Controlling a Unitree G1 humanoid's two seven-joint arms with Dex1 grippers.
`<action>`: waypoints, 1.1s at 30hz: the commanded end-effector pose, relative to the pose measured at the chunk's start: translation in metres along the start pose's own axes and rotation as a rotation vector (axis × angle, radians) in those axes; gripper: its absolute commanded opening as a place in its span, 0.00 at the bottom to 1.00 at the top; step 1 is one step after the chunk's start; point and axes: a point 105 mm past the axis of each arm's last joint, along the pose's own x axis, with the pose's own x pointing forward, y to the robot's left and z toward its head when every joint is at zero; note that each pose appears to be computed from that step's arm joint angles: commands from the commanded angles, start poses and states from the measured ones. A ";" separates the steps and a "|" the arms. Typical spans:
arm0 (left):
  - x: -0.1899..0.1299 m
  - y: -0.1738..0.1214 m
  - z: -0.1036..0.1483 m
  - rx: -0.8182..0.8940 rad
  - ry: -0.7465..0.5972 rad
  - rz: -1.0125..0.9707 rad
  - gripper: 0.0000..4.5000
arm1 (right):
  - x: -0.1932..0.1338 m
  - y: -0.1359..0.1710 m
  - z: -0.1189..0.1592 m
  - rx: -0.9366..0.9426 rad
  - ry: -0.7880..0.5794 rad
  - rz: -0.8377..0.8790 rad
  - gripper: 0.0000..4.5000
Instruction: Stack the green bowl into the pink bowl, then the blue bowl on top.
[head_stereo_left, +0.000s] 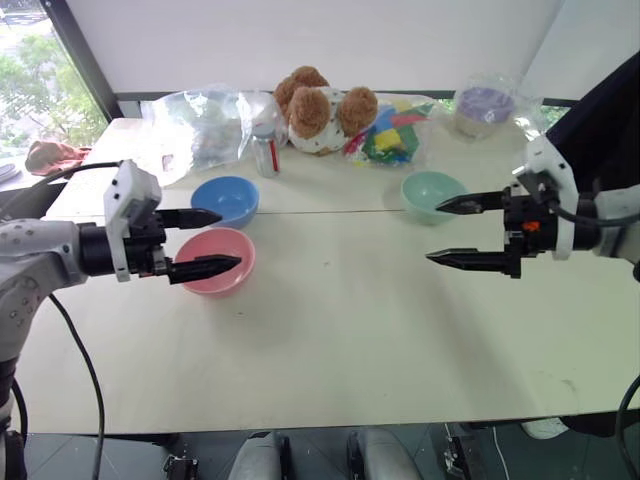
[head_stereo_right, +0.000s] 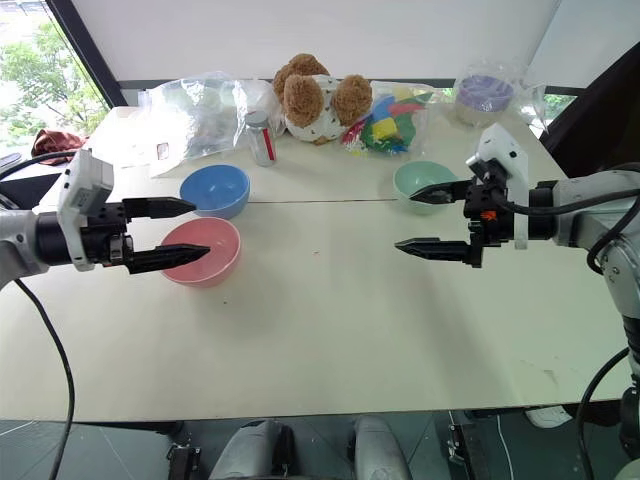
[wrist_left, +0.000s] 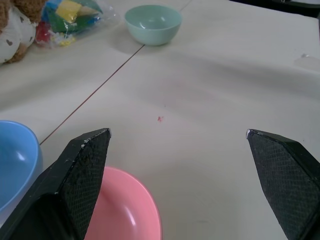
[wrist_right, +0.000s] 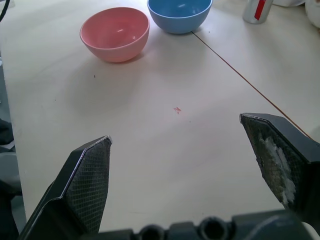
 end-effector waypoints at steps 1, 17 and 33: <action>-0.007 0.002 0.010 0.044 -0.027 0.031 1.00 | -0.003 -0.002 0.012 -0.047 -0.023 -0.010 1.00; -0.005 0.000 0.013 0.060 -0.042 0.032 1.00 | 0.001 -0.002 0.011 -0.047 -0.016 0.002 1.00; -0.024 0.011 -0.046 0.265 0.345 0.057 1.00 | 0.011 0.006 0.007 -0.050 -0.018 0.048 1.00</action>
